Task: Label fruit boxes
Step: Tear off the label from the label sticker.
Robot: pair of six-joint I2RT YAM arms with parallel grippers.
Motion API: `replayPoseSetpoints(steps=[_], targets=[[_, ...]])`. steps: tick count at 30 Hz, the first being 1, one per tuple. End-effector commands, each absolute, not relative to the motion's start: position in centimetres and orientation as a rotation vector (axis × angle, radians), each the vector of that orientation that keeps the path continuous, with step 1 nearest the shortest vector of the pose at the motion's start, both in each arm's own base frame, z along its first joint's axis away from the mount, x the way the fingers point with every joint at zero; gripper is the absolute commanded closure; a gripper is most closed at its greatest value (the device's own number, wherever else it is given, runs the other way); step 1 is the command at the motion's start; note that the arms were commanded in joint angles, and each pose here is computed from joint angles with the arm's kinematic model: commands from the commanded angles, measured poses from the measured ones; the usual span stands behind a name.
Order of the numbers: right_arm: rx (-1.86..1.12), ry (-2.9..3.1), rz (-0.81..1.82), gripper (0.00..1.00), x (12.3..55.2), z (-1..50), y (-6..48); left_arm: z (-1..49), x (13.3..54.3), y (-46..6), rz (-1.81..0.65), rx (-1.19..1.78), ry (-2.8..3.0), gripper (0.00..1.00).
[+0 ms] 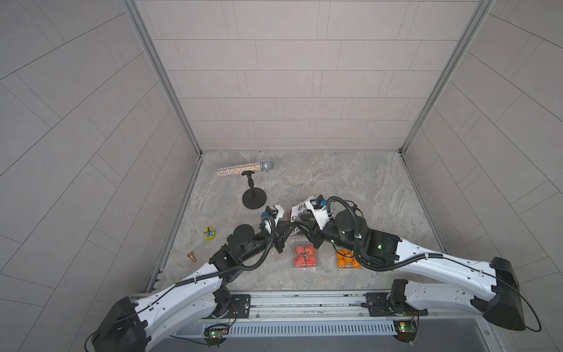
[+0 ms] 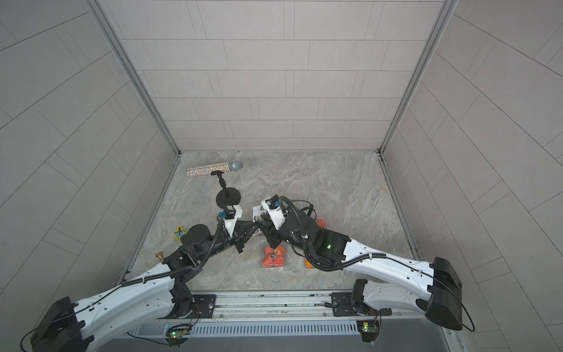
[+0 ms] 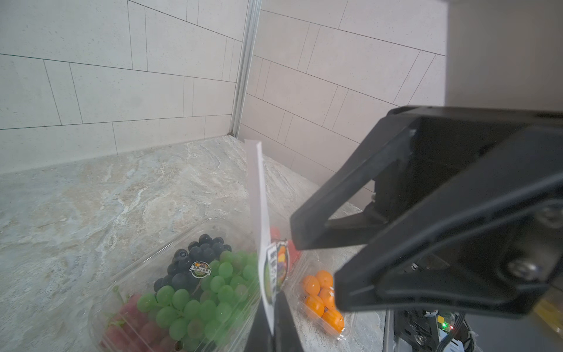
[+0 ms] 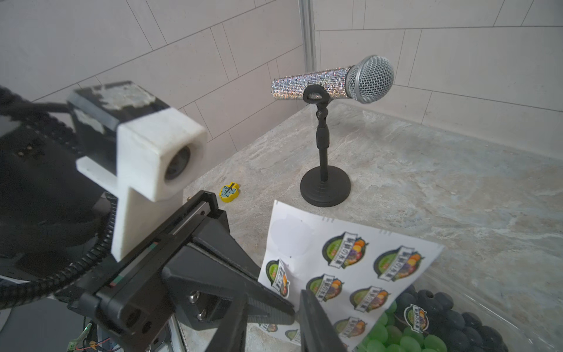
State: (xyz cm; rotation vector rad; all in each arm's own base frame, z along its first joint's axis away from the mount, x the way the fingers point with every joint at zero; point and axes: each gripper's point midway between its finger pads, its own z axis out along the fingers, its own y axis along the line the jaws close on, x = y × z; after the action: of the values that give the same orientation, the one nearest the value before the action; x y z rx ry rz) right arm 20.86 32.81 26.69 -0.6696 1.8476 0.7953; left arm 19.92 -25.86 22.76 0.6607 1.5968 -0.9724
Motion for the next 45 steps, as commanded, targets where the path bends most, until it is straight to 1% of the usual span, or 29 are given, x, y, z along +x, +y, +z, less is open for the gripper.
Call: replayPoseSetpoints(steps=[1,6,11,16,23,28,37,39,41,45], targets=[[-0.675,1.844,0.813,0.67,21.1,26.8,33.2,24.6,19.6,-26.1,-0.992,0.671,1.534,1.0],[-0.663,1.825,0.839,0.72,21.2,27.2,33.3,24.6,19.5,-26.1,-0.995,0.676,1.534,1.0],[-0.66,1.847,0.83,0.8,21.6,26.6,33.6,24.6,19.5,-26.1,-0.994,0.679,1.533,1.0],[-0.651,1.852,0.828,1.0,21.8,26.6,33.5,24.5,19.5,-26.1,-0.989,0.679,1.534,1.0],[-0.679,1.849,0.856,1.0,21.3,26.3,33.8,24.0,20.0,-26.0,-0.969,0.663,1.554,1.0],[-0.68,1.846,0.871,1.0,21.0,26.3,33.7,23.4,21.2,-25.7,-0.916,0.62,1.602,1.0],[-0.687,1.848,0.899,1.0,20.4,26.3,33.2,23.1,21.5,-25.6,-0.906,0.599,1.615,1.0],[-0.653,1.889,0.891,1.0,20.9,26.0,32.0,22.6,22.2,-25.0,-0.88,0.547,1.655,1.0],[-0.562,1.972,0.85,1.0,22.6,24.9,29.6,21.8,23.0,-23.7,-0.861,0.435,1.735,1.0],[-0.38,2.191,0.795,1.0,25.5,21.3,24.2,20.7,23.0,-21.4,-0.948,0.23,1.82,1.0]])
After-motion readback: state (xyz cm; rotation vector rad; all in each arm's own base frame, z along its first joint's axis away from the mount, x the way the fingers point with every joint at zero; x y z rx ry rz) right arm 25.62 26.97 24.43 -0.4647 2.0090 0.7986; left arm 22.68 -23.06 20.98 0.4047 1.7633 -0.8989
